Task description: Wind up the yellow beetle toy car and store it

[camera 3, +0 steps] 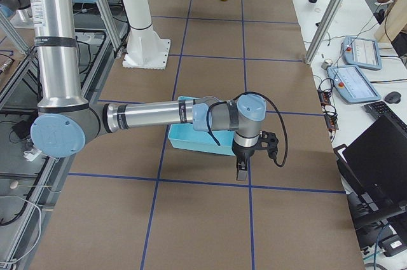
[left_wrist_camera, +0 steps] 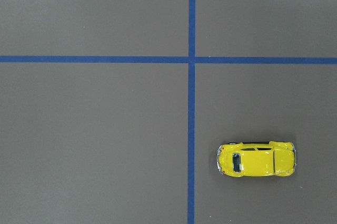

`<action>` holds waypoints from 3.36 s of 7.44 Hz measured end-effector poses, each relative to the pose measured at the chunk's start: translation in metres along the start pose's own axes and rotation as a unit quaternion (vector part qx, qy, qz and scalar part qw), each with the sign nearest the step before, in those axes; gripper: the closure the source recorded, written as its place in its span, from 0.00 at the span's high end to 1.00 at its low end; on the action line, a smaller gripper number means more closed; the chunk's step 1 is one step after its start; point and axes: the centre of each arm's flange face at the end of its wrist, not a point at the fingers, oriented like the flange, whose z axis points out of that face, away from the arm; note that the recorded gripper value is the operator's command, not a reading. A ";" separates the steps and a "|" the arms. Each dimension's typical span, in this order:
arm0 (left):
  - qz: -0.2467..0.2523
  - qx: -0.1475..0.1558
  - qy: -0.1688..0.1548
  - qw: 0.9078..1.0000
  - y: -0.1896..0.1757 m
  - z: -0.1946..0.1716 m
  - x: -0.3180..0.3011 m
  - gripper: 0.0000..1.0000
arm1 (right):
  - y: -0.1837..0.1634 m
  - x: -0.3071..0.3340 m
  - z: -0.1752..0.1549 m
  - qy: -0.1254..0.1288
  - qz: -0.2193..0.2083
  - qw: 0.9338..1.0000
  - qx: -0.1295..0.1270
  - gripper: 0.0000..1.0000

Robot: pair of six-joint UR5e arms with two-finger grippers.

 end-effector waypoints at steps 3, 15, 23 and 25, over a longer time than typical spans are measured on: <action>0.001 0.001 0.000 1.000 0.000 -0.001 0.001 1.00 | 0.000 0.001 0.001 0.000 0.001 1.000 -0.001 1.00; 0.197 0.027 -0.015 0.980 -0.016 -0.025 0.064 1.00 | 0.004 0.004 0.006 0.001 0.005 1.000 -0.006 1.00; 0.657 -0.005 -0.033 0.753 -0.010 0.059 0.117 1.00 | 0.001 0.002 0.004 0.001 0.002 1.000 -0.003 1.00; 0.673 -0.030 -0.015 0.739 -0.007 0.093 0.124 1.00 | 0.000 0.002 0.004 0.001 0.002 1.000 -0.003 1.00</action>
